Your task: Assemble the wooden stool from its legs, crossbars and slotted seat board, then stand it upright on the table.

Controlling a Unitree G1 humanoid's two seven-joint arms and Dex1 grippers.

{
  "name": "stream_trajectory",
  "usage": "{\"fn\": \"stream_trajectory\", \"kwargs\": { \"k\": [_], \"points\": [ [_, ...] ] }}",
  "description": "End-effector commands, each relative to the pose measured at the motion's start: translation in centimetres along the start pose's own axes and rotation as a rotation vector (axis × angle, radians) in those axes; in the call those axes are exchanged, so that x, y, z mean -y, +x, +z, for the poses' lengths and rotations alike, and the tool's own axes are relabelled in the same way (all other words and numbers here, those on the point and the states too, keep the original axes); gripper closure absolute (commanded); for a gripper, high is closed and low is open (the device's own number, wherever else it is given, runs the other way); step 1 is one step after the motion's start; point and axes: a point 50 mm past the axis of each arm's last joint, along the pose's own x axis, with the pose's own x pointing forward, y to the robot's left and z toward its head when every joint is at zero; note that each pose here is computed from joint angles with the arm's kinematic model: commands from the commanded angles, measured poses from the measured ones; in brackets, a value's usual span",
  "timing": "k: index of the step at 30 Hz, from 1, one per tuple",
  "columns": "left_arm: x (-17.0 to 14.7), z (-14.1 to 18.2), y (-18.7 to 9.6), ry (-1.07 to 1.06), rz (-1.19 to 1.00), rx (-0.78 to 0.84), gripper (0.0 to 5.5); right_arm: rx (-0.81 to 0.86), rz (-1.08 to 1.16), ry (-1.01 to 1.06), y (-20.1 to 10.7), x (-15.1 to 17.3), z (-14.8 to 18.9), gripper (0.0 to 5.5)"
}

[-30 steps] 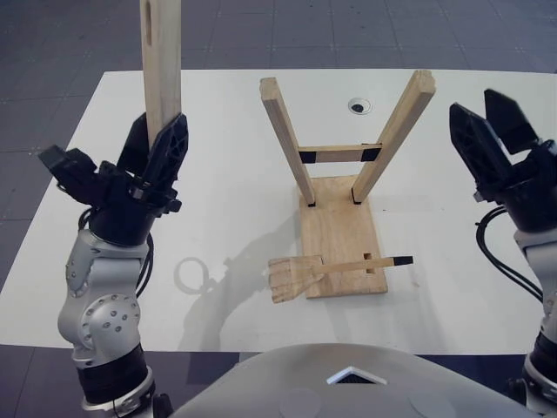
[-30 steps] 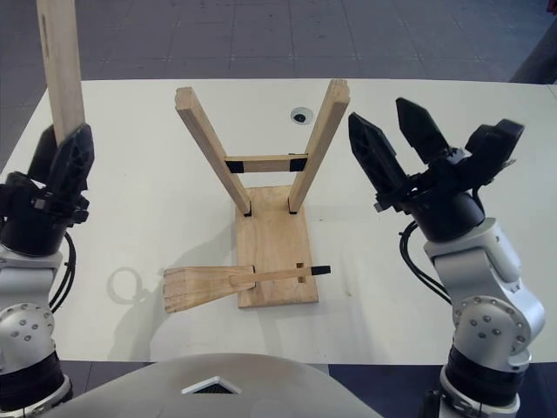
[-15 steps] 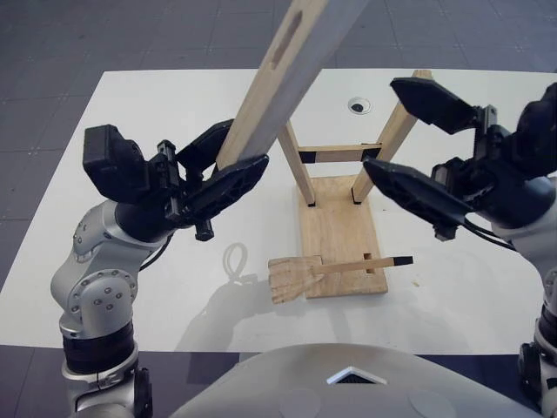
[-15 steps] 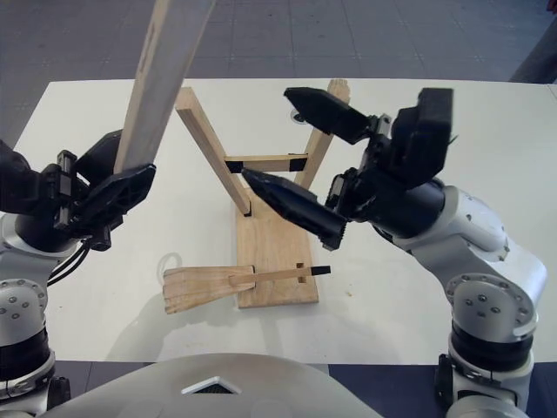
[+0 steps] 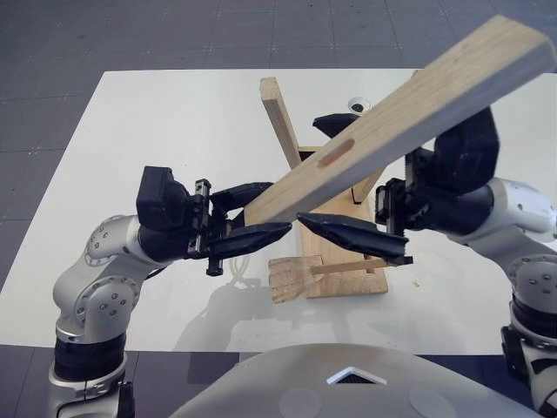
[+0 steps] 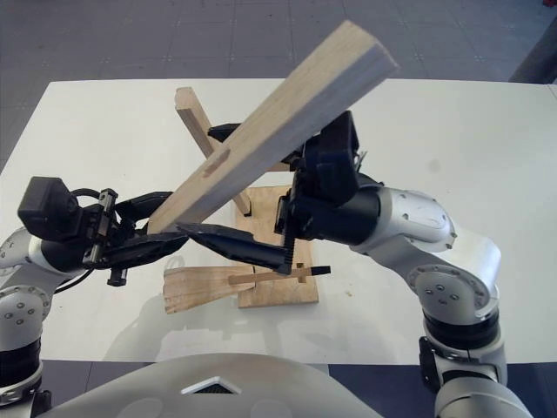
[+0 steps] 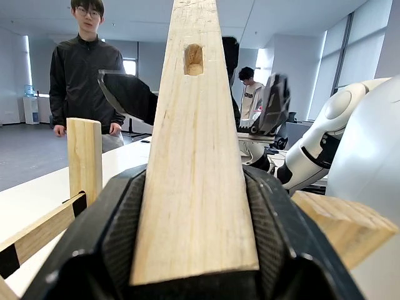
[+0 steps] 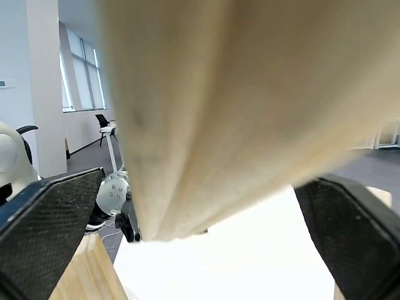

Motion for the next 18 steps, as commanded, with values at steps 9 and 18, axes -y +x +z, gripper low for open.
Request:
{"fn": "stream_trajectory", "kwargs": {
  "k": [9,18],
  "points": [
    [0.3,-0.4,0.1,-0.009,-0.003,-0.008,3.44,0.041,0.07,0.015,2.7,-0.2,-0.3,0.72],
    [0.4,-0.7,0.1,-0.014,0.004,-0.014,3.45,0.07,0.08,0.057,3.0,-0.1,-0.3,2.43]
  ]
}}
